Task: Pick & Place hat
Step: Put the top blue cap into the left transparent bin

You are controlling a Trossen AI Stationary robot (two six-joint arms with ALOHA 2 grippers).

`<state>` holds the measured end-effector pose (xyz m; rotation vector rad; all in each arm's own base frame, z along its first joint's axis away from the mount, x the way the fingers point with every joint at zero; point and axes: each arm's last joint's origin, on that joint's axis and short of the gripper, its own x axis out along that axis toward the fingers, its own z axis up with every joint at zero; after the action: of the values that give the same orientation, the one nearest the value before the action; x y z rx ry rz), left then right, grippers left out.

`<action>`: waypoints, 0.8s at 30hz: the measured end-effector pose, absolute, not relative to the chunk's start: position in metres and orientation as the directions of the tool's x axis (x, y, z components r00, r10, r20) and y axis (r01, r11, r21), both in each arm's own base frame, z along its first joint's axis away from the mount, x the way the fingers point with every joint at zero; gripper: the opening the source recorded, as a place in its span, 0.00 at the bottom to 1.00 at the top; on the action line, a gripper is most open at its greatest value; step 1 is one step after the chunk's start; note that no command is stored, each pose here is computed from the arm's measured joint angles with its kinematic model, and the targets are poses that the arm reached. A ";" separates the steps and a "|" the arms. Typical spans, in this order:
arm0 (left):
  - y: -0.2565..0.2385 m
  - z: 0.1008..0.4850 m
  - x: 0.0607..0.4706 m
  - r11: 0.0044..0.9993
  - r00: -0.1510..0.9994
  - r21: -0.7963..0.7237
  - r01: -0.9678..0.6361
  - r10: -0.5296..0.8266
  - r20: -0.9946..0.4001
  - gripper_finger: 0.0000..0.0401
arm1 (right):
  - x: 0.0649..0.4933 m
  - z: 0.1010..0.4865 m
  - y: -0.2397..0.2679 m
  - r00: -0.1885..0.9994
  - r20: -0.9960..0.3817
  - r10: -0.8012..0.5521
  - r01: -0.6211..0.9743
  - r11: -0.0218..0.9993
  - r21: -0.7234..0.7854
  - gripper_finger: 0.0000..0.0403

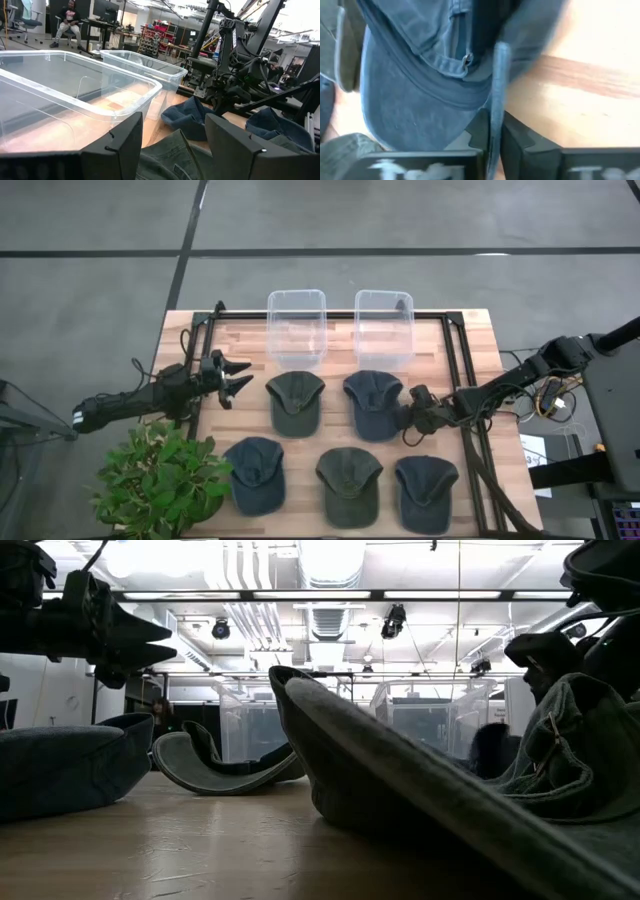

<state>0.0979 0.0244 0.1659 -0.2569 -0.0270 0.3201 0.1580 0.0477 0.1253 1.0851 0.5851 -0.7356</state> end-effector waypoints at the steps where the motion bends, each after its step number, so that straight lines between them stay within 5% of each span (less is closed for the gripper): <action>1: 0.024 0.166 0.098 0.914 0.949 -0.265 -0.307 0.315 -0.015 0.52 | 0.158 0.126 0.048 0.632 -0.736 -0.242 0.772 0.277 0.572 0.04; 14: 0.024 0.166 0.098 0.875 0.949 -0.383 -0.296 0.315 -0.014 0.52 | 0.175 0.162 0.058 0.795 -0.602 -0.071 0.579 0.385 0.719 0.03; 24: 0.024 0.166 0.098 0.844 0.949 -0.455 -0.284 0.315 -0.008 0.52 | 0.183 0.229 0.059 0.823 -0.553 -0.131 0.530 0.529 0.663 0.03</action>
<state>0.0978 0.0245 0.1665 -0.4697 -0.0678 0.3167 0.1832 0.0590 0.2292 0.9373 0.4736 -0.4125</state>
